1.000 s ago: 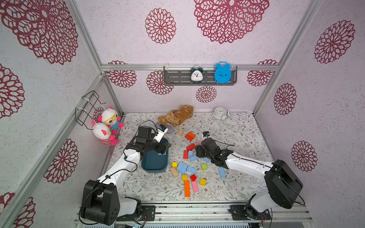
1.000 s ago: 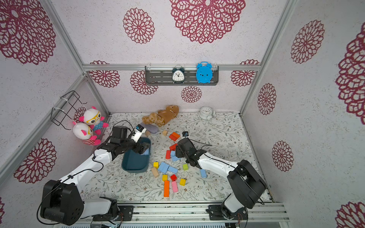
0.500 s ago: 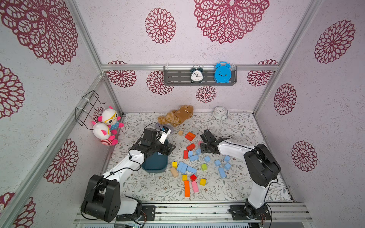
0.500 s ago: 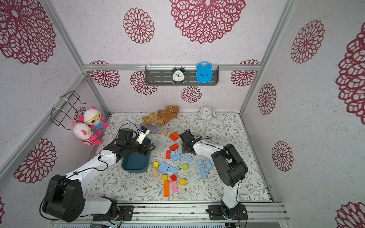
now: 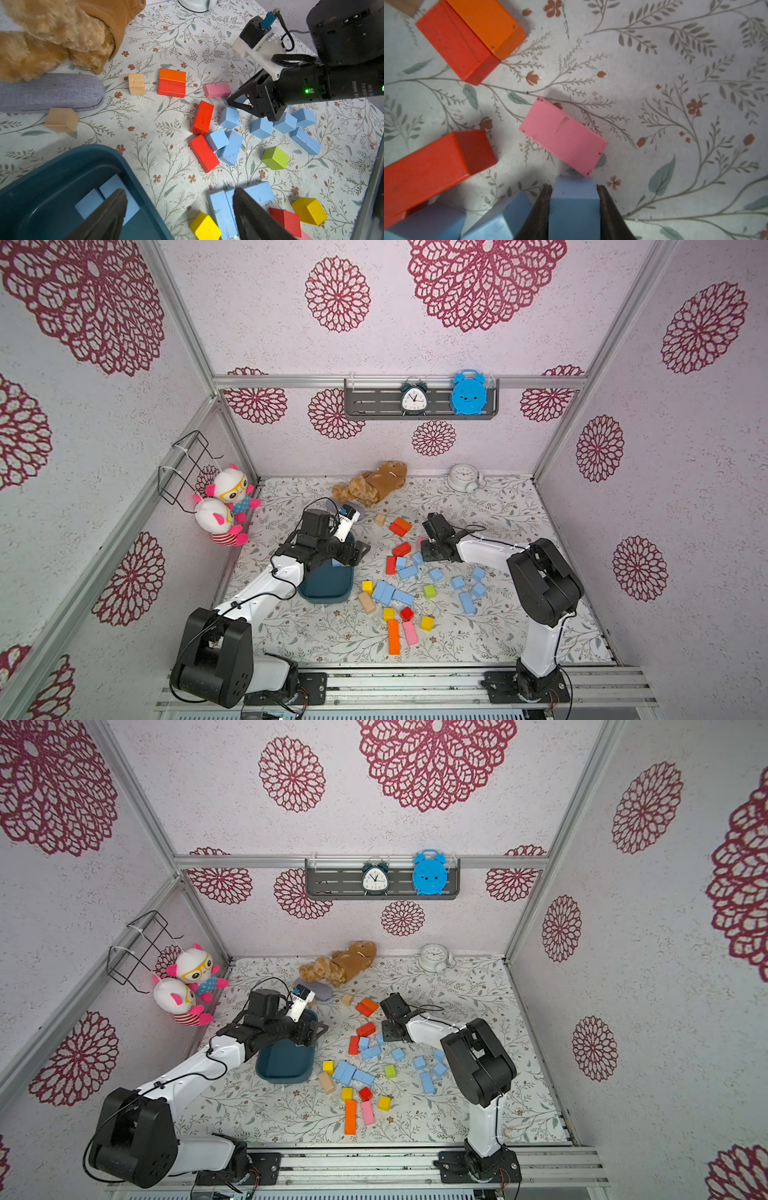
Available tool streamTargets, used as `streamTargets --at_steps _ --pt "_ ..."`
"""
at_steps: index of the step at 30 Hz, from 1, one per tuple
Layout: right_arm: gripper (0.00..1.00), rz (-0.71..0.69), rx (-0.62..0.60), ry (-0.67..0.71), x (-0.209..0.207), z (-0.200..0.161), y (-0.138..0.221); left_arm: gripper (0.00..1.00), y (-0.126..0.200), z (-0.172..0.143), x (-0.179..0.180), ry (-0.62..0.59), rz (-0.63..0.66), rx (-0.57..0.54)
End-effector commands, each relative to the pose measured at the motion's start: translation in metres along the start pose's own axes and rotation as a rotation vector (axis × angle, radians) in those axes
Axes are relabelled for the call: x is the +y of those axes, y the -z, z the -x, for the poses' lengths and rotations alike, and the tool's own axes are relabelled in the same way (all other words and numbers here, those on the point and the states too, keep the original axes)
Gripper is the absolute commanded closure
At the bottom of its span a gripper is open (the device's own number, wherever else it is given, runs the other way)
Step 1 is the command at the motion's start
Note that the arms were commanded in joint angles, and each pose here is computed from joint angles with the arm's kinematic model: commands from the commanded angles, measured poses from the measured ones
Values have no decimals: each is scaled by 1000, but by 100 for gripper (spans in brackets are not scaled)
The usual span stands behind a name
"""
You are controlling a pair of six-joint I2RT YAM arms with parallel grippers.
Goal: Pick out the blue building blocks
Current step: Pick up the building block from the center of the board.
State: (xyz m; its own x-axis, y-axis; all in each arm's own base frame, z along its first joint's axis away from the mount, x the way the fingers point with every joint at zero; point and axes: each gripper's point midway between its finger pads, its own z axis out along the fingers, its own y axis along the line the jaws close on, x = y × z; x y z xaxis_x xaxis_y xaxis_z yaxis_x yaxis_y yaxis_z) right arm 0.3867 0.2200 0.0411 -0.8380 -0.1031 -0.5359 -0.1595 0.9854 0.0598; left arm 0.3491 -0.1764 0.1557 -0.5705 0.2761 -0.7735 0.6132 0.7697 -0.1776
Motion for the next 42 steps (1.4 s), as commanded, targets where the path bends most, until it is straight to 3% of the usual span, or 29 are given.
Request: streamTargets --at_steps 1,6,9,13,19,30,39,42 --pt "73 143 -151 -38 19 29 42 16 6 18 -19 -120 -76 -87" --pt "73 559 -352 -125 68 47 105 17 16 29 -56 -469 -198 -173" --pt "73 756 -406 -157 88 49 136 18 10 23 -69 -651 -234 -198" --pt "72 910 -406 -166 106 42 161 18 -6 28 -70 -725 -198 -229" --pt "72 1007 -374 -149 126 31 174 18 -16 35 -74 -776 -185 -239" --pt "71 1042 -378 -158 142 33 185 19 -13 30 -105 -805 -271 -264" --pt "69 1059 -382 -143 152 30 195 41 -6 36 -113 -795 -302 -303" --pt "69 1075 -388 -132 157 30 201 43 -7 36 -113 -804 -301 -303"
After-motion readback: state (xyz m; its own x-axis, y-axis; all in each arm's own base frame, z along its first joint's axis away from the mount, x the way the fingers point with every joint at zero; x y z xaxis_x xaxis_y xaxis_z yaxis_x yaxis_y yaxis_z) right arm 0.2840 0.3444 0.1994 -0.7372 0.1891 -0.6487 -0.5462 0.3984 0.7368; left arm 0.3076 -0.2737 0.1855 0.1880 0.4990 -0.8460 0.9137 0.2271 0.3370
